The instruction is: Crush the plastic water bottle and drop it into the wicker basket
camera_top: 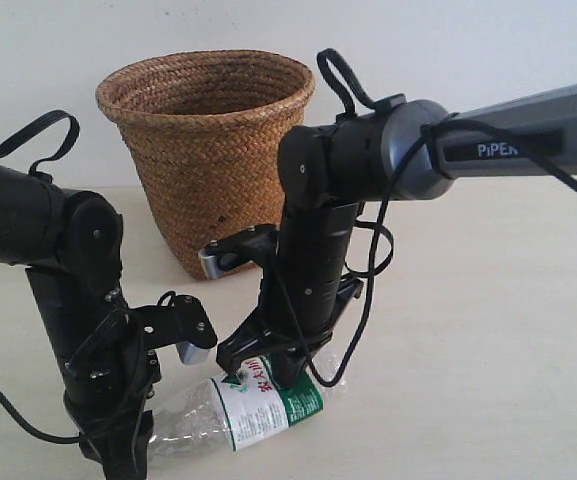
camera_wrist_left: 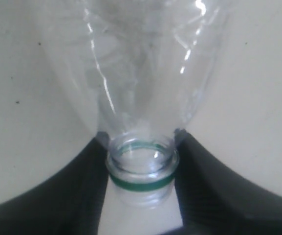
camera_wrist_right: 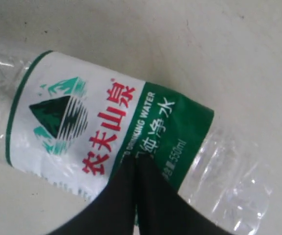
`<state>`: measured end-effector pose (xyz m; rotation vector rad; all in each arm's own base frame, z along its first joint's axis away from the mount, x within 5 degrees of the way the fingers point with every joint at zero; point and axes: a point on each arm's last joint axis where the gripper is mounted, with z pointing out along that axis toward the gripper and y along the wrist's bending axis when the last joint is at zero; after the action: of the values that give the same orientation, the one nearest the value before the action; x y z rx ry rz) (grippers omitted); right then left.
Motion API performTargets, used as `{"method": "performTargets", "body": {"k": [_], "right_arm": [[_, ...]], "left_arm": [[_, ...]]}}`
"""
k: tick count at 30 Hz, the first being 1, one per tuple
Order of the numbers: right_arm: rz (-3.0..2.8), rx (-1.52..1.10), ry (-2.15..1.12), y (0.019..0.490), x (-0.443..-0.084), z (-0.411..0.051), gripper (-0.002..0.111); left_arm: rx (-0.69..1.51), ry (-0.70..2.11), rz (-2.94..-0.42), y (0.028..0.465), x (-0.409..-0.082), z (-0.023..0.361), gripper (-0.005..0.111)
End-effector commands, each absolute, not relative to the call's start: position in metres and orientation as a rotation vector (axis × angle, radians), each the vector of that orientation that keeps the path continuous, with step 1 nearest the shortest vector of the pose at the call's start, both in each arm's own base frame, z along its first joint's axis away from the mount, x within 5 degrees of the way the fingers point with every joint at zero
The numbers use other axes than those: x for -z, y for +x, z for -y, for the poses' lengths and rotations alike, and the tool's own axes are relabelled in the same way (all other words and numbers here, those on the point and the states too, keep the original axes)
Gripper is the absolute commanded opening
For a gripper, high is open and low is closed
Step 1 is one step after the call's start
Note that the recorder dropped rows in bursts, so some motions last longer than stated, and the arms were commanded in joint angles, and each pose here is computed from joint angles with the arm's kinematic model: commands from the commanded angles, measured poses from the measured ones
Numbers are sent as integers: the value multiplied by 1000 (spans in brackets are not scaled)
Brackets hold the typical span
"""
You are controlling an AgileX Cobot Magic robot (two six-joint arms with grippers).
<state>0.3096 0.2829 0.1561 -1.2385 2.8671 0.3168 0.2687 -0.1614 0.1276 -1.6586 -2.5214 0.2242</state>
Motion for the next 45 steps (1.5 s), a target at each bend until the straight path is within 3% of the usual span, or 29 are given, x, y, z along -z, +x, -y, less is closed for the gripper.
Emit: {"method": "performTargets", "body": {"k": [1,14,28,45], "right_arm": [[-2955,-274,-1296,308,-112,-282,0],[-2964,-269,-1400,302,-123,-278,0],[-2775,-343,-1245,292,-224,-269,0],[-2790,-384,-1204,286,-211,-287,0]], "left_arm": [[-212,-1679,2504,268,-129,163,4],[-194,-1691,2496,268,-128,162,4],[-194,-1686,2499,268,-128,162,4],[-194,-1674,2501,268,-128,162,4]]}}
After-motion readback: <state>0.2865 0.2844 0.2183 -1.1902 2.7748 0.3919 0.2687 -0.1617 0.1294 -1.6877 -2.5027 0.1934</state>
